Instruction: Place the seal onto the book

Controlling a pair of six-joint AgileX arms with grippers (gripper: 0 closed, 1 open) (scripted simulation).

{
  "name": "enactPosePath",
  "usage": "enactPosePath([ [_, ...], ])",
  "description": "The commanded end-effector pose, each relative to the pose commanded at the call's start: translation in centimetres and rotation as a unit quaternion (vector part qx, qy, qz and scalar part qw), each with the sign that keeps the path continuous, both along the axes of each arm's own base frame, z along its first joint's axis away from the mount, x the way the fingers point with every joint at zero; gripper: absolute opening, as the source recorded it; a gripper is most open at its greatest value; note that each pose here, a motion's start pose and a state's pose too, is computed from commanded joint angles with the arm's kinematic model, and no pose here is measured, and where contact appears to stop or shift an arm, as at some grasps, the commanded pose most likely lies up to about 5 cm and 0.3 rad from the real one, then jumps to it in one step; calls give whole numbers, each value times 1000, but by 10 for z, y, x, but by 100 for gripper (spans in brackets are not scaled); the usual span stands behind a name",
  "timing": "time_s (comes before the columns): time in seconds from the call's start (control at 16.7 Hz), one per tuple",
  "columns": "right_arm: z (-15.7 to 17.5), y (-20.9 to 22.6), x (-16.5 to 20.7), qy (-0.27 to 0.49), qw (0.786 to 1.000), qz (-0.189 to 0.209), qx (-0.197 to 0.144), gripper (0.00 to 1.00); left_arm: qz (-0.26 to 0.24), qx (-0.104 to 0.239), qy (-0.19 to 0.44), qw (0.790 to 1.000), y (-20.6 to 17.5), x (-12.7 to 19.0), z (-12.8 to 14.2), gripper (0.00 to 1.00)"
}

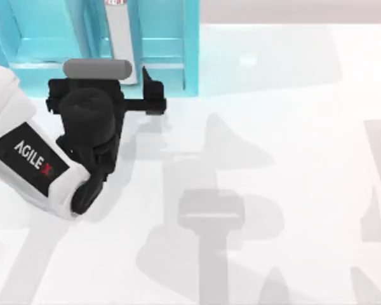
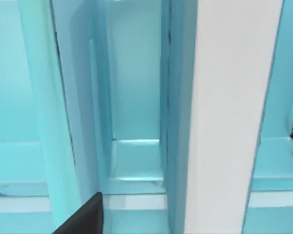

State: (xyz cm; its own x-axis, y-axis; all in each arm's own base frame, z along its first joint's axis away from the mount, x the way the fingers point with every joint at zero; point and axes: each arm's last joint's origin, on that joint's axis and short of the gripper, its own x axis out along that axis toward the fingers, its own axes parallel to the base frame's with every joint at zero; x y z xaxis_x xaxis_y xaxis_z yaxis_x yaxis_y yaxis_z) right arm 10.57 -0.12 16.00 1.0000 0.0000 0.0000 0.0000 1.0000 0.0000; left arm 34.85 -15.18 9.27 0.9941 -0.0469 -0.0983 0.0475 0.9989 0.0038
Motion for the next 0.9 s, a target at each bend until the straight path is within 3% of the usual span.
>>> enactPosePath([
  [0.48, 0, 0, 0, 0, 1000, 0, 0, 100, 1, 1, 3, 1000, 0, 3, -3, 100],
  [0.9, 0, 0, 0, 0, 1000, 0, 0, 100, 0, 1, 1, 1000, -7, 67, -11, 100],
])
